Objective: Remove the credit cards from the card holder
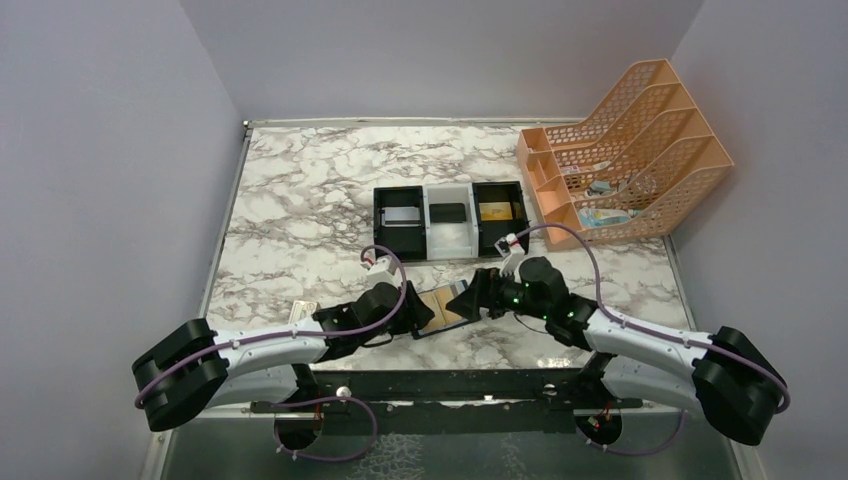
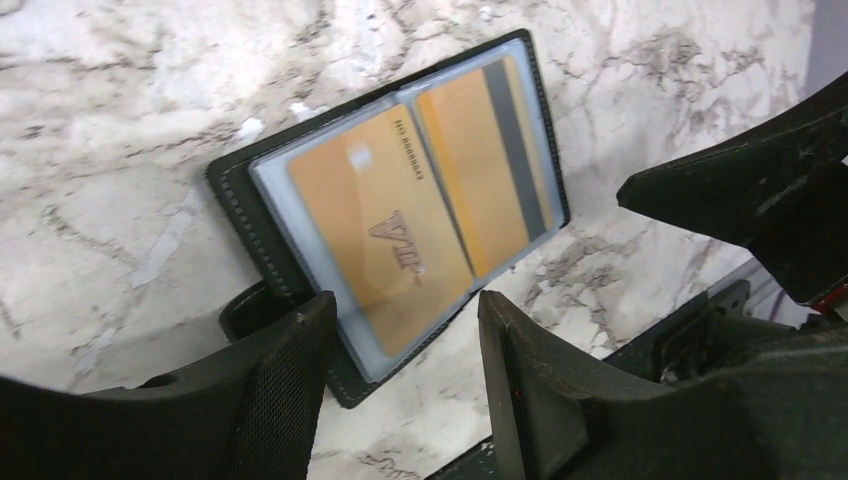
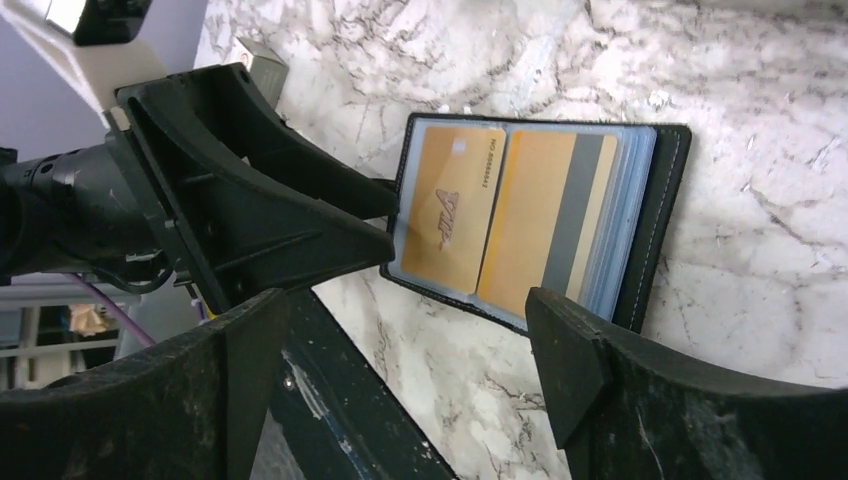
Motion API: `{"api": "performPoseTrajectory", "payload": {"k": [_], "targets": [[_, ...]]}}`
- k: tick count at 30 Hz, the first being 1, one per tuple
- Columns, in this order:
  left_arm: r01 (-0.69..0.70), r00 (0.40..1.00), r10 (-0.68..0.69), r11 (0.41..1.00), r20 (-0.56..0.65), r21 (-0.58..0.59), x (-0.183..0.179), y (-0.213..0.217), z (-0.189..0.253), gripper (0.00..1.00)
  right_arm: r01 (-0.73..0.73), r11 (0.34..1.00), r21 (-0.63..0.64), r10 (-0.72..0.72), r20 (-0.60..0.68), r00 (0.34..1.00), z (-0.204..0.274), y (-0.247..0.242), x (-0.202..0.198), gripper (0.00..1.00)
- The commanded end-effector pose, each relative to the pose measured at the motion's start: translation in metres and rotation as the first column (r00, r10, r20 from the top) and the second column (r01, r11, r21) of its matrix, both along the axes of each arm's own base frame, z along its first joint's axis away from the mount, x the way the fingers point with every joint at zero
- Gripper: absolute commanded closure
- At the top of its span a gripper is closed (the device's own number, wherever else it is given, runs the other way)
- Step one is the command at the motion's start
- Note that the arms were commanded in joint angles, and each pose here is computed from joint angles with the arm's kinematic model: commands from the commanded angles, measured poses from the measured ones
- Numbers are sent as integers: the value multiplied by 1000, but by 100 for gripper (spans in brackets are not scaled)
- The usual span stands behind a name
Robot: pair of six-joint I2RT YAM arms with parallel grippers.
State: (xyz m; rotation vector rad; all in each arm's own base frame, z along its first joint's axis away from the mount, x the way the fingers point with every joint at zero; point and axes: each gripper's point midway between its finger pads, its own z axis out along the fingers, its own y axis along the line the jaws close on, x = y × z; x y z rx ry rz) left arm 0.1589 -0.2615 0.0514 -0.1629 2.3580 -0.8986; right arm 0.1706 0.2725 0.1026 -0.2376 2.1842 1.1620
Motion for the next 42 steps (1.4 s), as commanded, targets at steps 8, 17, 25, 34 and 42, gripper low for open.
{"api": "performPoseTrajectory", "payload": {"k": [8,17,25,34,42], "targets": [[-52,999,51,995,13,88,-4,31,-19,57,-175,984,35,178,-152,972,2,39,-9,31],[-57,997,55,997,47,43,-4,33,-4,65,-205,977,-65,182,-259,949,-28,51,1,49],[-24,992,30,998,123,-50,2,20,28,63,-239,960,-144,189,-297,936,-54,56,9,61],[-18,996,18,1000,84,-3,7,8,9,71,-171,942,-287,83,-296,952,-84,33,16,62],[-55,998,45,977,53,206,13,26,-14,72,-162,939,-302,63,-315,947,-95,28,13,62]]}}
